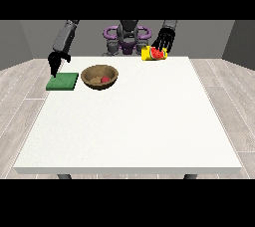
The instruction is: Pick the cup and pour the ball into the bowl, then pick the bowl and place it on the pad
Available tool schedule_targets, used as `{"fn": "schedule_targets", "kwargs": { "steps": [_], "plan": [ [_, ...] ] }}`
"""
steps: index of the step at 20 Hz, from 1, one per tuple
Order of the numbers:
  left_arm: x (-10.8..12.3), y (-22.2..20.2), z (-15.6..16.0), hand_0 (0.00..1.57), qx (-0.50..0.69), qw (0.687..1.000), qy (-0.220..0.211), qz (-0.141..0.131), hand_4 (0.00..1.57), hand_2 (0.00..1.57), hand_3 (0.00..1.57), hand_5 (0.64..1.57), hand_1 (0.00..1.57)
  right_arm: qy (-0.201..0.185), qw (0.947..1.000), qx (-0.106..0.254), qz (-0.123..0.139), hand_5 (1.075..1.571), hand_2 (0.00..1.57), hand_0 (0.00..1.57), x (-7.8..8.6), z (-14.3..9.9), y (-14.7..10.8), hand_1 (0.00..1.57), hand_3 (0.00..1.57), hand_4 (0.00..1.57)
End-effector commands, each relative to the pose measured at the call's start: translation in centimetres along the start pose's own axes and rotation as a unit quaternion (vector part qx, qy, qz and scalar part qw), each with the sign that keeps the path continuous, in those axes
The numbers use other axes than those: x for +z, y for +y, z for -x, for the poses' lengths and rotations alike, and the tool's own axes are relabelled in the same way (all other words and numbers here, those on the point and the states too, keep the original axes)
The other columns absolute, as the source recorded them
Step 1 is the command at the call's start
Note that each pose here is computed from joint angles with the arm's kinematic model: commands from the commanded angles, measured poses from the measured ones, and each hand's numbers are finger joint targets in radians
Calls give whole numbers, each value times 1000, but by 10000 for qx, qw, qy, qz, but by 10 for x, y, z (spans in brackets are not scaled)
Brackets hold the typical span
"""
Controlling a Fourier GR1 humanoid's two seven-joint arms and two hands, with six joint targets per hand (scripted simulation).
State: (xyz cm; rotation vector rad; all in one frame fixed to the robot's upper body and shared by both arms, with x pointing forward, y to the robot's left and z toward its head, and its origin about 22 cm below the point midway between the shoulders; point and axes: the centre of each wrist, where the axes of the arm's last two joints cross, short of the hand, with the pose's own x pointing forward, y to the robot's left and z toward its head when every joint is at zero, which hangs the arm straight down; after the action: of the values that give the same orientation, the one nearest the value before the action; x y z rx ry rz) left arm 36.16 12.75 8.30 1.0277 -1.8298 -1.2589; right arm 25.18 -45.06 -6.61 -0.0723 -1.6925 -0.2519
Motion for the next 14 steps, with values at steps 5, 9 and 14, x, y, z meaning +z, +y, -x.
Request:
{"fn": "schedule_targets", "kwargs": {
  "steps": [5, 9, 14],
  "plan": [
    [68, -38, 46, 1312, 2232, 9672, 238, -1191, 1442, 1117, 783, 1570, 1312, -942, 9945, -186, 422, 1547, 371, 0, -23, -29, -8, 0, 103, 692],
    [70, -23, 77, 1102, 3065, 9367, -147, -1684, 1345, 1018, 719, 1555, 1102, -1166, 9911, -368, 533, 1547, 393, 0, -33, -45, -14, 0, 287, 669],
    [76, -53, 70, 0, 4466, 8866, -126, -1196, 0, 0, 0, 654, 0, -1574, 9852, -590, 347, 1548, 290, 0, -60, -63, 4, 0, 0, 0]
  ]
}}
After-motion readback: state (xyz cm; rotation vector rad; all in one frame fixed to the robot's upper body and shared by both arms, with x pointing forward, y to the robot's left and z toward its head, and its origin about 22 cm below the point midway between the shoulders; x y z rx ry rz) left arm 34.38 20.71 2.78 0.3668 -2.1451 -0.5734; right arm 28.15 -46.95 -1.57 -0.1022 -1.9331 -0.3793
